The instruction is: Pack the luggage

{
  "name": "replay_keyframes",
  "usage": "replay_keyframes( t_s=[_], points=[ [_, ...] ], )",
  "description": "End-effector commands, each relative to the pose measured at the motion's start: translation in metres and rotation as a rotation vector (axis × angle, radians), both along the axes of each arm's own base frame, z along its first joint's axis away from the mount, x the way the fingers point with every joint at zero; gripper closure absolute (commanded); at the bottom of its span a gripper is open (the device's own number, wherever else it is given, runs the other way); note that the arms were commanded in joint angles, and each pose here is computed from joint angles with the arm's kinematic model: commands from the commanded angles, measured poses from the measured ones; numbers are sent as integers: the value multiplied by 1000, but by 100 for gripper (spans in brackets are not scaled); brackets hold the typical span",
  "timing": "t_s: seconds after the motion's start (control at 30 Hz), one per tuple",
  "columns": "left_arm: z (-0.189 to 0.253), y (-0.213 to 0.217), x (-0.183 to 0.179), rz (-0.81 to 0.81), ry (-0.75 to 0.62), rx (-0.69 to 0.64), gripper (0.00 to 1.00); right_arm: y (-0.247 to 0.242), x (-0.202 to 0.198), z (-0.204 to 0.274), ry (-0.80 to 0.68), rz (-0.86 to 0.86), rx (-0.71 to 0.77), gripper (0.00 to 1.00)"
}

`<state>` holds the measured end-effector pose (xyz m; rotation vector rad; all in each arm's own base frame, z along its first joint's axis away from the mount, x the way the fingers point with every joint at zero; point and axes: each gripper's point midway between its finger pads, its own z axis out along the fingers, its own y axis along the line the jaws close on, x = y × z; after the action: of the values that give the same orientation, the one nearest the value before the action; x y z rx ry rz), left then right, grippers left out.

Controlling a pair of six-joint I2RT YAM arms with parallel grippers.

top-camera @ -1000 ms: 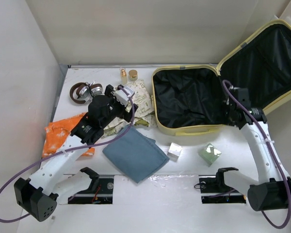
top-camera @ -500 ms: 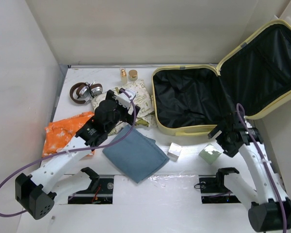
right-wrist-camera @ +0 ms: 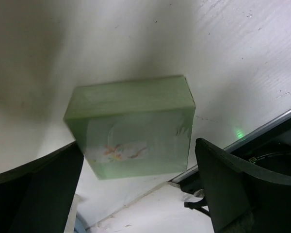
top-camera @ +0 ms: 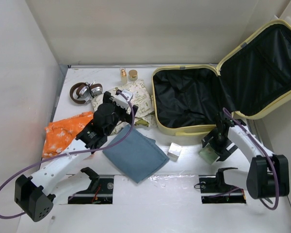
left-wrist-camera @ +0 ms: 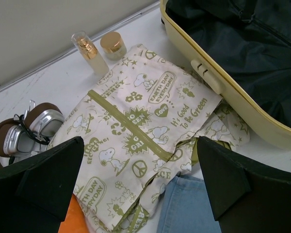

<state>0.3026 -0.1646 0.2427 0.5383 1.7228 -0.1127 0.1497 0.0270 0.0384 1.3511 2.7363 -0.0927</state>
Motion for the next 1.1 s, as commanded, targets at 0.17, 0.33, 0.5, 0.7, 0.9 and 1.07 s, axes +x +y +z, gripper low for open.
replay_keyframes(
  t_s=[0.17, 0.33, 0.5, 0.7, 0.9, 1.07],
  points=[
    [29, 8, 5, 57, -106, -54, 0, 2, 10, -23, 56, 29, -10, 11],
    [33, 8, 5, 57, -113, -60, 0, 8, 9, 1, -49, -26, 3, 30],
    [31, 4, 7, 43, -95, -49, 0, 16, 2, 41, -196, -53, 3, 38],
    [29, -3, 10, 27, -74, -49, 0, 11, -18, 97, -294, -25, -54, 39],
    [25, -1, 15, 52, -53, -26, 0, 13, 53, 193, -668, 360, -209, 48],
    [12, -2, 22, 76, 39, -39, 0, 23, 169, 277, -887, 720, -460, 47]
  ],
)
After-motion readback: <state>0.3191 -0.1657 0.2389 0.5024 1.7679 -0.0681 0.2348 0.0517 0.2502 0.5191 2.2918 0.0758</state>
